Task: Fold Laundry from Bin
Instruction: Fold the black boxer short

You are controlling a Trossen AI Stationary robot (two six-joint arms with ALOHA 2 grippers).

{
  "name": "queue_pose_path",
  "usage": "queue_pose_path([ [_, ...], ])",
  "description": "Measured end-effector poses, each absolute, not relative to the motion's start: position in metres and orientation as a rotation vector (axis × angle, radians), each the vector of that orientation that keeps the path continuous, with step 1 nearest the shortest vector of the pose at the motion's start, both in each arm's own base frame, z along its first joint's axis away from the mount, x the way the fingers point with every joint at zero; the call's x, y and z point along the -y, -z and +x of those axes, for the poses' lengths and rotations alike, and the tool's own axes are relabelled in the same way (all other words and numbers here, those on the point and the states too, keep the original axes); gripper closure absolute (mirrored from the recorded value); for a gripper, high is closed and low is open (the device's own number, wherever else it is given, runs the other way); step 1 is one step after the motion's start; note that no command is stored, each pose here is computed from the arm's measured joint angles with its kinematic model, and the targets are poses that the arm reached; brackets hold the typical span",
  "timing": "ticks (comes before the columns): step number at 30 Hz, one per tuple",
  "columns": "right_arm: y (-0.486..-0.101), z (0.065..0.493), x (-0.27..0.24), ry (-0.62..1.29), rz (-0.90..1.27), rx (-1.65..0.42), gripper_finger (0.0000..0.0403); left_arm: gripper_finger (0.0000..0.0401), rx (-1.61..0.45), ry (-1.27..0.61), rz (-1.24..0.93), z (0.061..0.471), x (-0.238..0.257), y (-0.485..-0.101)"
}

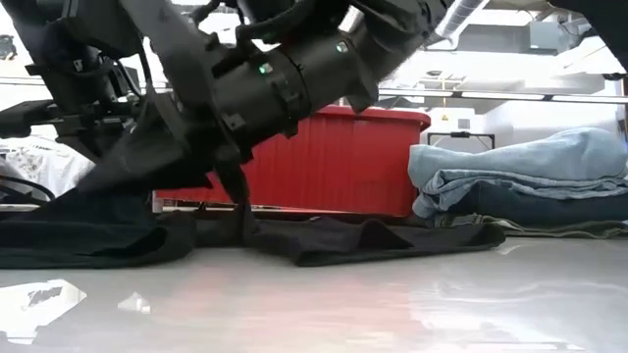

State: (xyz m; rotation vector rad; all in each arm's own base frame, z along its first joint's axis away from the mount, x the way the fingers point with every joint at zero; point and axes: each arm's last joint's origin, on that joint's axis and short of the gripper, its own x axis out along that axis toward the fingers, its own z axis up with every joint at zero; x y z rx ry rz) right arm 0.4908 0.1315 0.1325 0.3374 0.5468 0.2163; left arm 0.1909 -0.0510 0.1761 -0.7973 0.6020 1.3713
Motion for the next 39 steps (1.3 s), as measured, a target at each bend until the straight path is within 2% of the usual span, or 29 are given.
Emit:
queue_pose_path([
  [8,-0.132,0.486,-0.147,-0.232,0.207,-0.682,0.0388,0.0398,-0.608,-1.364,-0.801,0.192,0.051,-0.176],
  [16,-0.118,0.466,-0.155,-0.149,0.115,-0.905,0.0388,0.0398,-0.633,-1.346,-0.773,0.192,0.052,-0.176],
  [26,-0.113,0.451,-0.177,-0.137,0.141,-0.999,0.0386,0.0398,-0.785,-1.305,-0.687,0.189,0.052,-0.175],
  [39,-0.117,0.443,-0.185,-0.150,0.142,-1.025,0.0381,0.0398,-0.747,-1.292,-0.763,0.193,0.054,-0.174],
])
